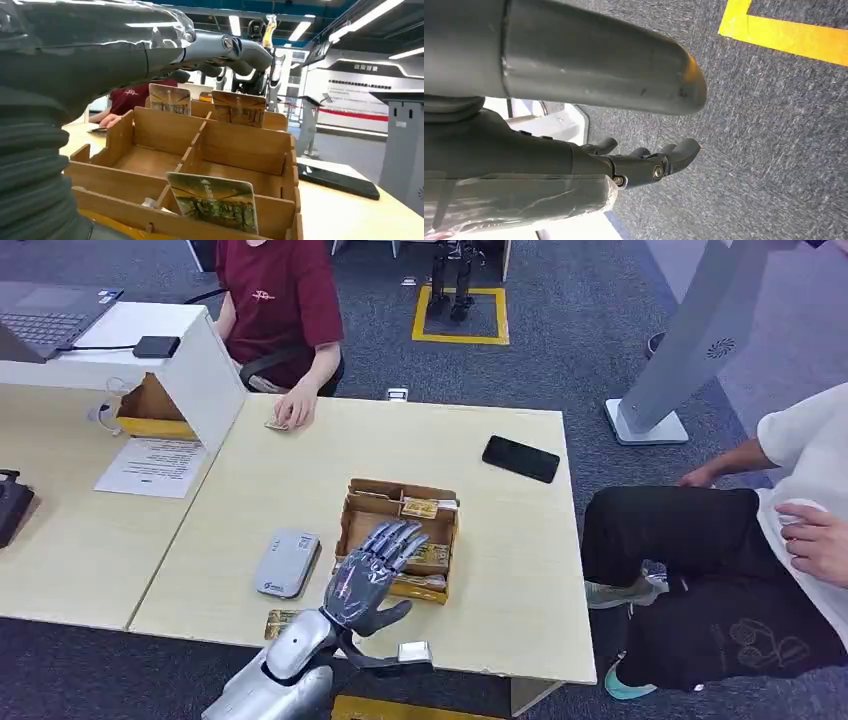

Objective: Pass the card to the sensor for recognition and then transmit it.

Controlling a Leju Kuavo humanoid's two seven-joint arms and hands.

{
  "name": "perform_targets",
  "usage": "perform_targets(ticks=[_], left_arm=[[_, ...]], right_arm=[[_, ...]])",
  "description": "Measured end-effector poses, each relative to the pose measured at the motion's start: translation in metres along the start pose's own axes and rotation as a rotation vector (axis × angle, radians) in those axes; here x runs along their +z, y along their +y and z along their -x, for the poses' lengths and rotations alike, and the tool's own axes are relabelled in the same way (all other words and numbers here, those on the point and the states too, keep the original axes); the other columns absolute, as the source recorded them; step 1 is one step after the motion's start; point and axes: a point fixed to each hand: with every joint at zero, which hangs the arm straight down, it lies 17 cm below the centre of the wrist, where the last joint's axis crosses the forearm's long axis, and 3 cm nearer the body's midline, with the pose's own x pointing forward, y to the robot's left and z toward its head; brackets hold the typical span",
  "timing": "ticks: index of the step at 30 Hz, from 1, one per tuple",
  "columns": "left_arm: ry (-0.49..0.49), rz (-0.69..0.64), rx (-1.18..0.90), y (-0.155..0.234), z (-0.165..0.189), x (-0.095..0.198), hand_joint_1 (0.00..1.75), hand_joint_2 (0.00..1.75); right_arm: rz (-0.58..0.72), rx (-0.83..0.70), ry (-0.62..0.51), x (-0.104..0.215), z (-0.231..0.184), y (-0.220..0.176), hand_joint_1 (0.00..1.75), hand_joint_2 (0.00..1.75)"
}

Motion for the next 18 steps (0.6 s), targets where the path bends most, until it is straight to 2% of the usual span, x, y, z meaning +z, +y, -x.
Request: perform_targets(ticks=[10,11,18], left_arm=[[0.005,0.009,0.008,-0.005,0.001,0.0014,0.0,1.75],[0.003,0.009,0.015,-0.005,0.0005,0.0015,1.75,1.75],[0.001,0.033,0.047,-0.0096,-0.0005,0.0024,1.75,1.75]], right_arm=[[0.0,-0.003,-0.002,0.0,-0.0003,0.0,0.0,0.0],[0.0,-0.003,0.0,0.0,0.0,0.0,0.0,0.0],[0.001,-0.013,0.005,-0.0001,0.0009,-0.0003,0.0,0.0]])
